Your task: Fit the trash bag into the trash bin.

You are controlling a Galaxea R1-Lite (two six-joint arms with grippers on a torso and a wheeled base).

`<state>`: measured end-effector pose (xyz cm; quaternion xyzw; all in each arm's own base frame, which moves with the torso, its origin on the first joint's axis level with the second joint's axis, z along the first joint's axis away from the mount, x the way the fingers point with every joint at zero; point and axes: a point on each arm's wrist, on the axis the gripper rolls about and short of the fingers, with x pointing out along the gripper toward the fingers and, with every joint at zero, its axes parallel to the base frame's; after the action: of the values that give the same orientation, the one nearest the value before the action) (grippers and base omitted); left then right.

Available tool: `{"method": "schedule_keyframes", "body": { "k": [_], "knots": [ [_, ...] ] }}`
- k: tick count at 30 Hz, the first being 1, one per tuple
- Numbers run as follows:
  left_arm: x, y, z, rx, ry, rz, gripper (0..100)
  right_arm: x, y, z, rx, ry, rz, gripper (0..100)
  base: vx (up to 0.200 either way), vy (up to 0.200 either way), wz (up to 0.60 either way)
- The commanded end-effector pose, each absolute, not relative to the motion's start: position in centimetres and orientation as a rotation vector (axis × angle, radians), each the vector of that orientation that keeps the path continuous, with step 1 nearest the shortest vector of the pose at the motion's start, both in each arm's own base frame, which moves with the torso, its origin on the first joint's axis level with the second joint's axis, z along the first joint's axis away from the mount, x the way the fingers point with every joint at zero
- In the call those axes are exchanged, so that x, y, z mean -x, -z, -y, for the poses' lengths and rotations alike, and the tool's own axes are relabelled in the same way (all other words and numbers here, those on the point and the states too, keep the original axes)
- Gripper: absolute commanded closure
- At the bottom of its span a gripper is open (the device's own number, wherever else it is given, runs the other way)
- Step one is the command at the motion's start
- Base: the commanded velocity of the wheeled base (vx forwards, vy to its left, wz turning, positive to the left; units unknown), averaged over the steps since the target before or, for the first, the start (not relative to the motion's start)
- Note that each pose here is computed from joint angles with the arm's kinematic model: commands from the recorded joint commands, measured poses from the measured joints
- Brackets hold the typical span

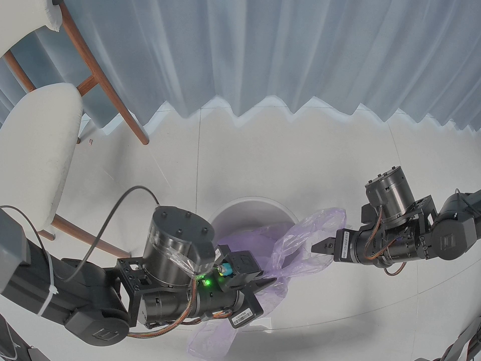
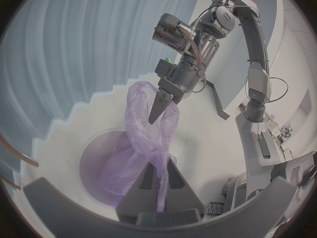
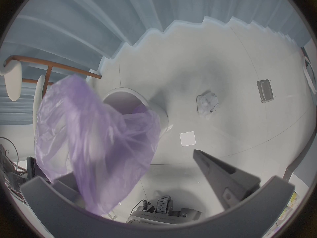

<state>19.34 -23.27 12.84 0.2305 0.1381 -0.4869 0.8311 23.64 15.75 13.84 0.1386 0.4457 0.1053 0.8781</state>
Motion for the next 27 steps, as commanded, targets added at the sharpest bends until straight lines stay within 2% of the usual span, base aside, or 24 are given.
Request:
{"method": "schedule_keyframes", "body": {
  "k": [1, 11, 12, 17, 23, 27],
  "knots": [
    [-19.2, -12.9, 23.1, -0.488, 1.036, -0.296, 100, -23.7, -13.8, -15.8, -0.290, -0.221, -0.930, 100, 0.000, 0.000, 0.00],
    [-18.6, -12.4, 23.0, -0.486, 1.007, -0.325, 100, -23.6, -14.2, -16.0, -0.283, -0.242, -0.913, 100, 0.000, 0.000, 0.00],
    [-18.4, -12.1, 22.9, -0.485, 1.011, -0.337, 0, -23.6, -14.2, -16.0, -0.279, -0.244, -0.912, 100, 0.000, 0.000, 0.00],
    [-17.9, -12.9, 22.4, -0.386, 0.973, -0.370, 0, -23.6, -14.3, -16.0, -0.282, -0.246, -0.909, 100, 0.000, 0.000, 0.00],
    [-17.0, -13.7, 20.1, -0.315, 0.931, -0.402, 0, -23.4, -14.3, -15.6, -0.286, -0.240, -0.908, 100, 0.000, 0.000, 0.00],
    [-14.8, -14.4, 17.4, -0.194, 0.909, -0.442, 0, -23.5, -14.7, -15.6, -0.298, -0.243, -0.896, 100, 0.000, 0.000, 0.00]
  ]
}}
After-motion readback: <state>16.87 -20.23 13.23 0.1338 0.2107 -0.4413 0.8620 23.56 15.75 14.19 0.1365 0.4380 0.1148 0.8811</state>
